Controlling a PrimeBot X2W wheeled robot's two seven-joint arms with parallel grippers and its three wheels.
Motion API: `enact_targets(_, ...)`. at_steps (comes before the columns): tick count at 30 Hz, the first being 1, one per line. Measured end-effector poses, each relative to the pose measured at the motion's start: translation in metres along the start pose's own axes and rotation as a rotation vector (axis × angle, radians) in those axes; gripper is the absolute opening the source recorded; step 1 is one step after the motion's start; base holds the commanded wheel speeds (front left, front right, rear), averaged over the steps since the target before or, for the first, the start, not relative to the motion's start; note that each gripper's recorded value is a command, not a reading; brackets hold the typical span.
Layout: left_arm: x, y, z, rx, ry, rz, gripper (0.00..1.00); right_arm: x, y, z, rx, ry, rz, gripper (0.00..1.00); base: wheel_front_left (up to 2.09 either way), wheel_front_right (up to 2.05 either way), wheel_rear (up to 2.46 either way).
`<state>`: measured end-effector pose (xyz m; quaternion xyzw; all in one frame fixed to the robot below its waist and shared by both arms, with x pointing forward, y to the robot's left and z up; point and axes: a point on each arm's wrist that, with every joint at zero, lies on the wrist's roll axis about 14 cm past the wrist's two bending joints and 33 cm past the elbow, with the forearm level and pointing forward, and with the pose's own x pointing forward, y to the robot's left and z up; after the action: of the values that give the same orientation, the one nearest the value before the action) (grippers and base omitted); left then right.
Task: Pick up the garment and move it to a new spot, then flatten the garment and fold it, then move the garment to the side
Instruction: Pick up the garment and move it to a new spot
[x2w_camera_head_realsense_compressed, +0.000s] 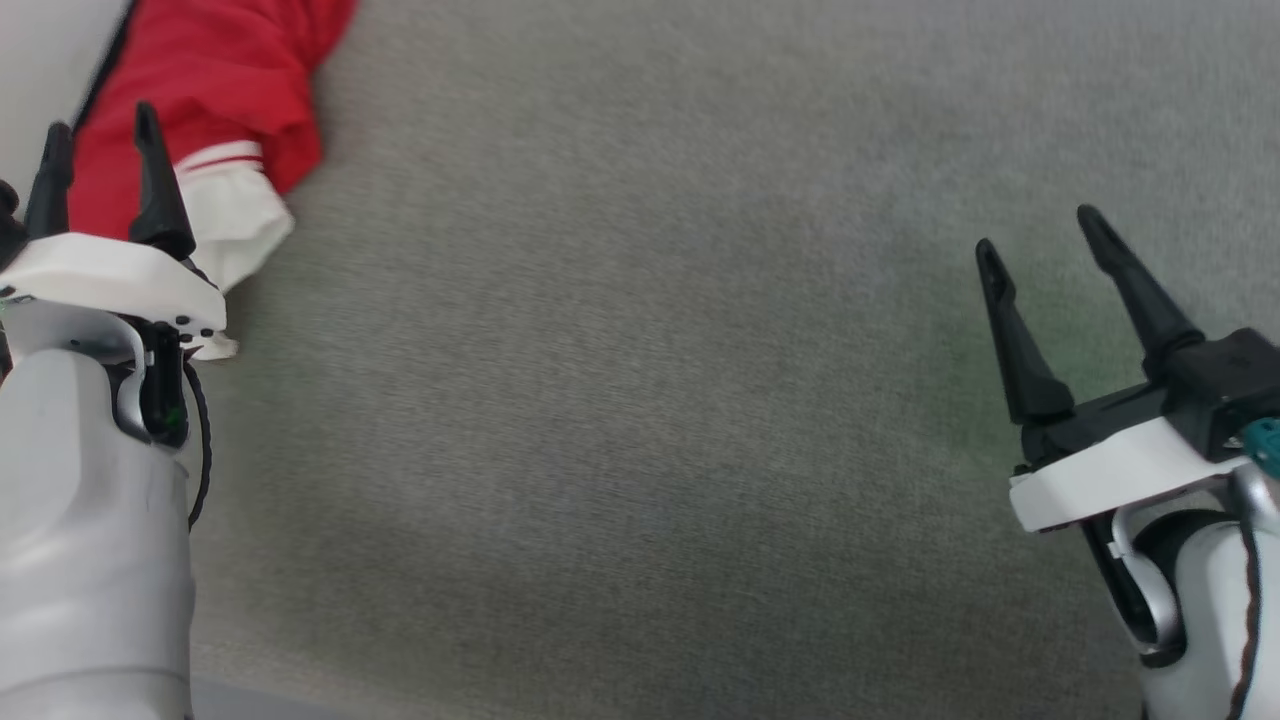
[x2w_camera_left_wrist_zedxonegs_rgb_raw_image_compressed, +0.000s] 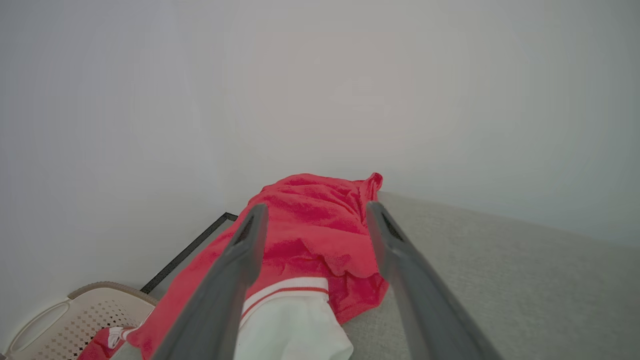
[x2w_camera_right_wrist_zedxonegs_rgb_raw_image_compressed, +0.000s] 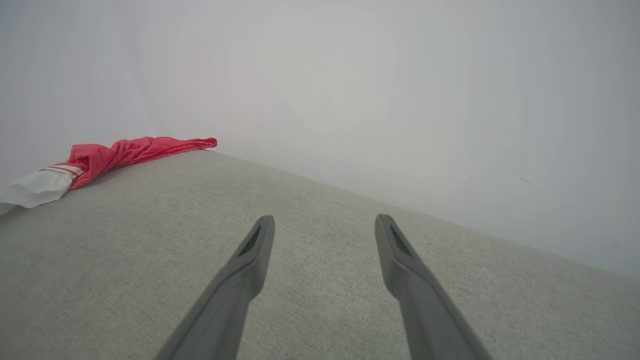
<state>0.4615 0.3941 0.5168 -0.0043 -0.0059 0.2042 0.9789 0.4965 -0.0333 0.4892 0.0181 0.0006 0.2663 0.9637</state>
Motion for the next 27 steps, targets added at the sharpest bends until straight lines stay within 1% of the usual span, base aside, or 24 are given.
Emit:
enact_targets(6, 0.021, -0.007, -0.059, 0.009, 0.194, 0.027, 1.00, -0.001, -0.018, -0.013, -0.007, 0.029, -0.028, 1.00, 0.00, 0.00, 0.00)
enact_targets(10, 0.027, 0.002, -0.094, 0.001, 0.346, 0.076, 1.00, -0.001, -0.028, -0.021, -0.016, 0.054, -0.043, 1.00, 0.00, 0.00, 0.00)
enact_targets(18, 0.015, -0.002, -0.150, -0.008, 0.612, 0.128, 1.00, -0.001, -0.038, -0.031, -0.022, 0.081, -0.055, 1.00, 0.00, 0.00, 0.00)
enact_targets(27, 0.014, -0.003, -0.163, -0.012, 0.743, 0.142, 1.00, 0.000, -0.038, -0.031, -0.021, 0.088, -0.051, 1.00, 0.00, 0.00, 0.00)
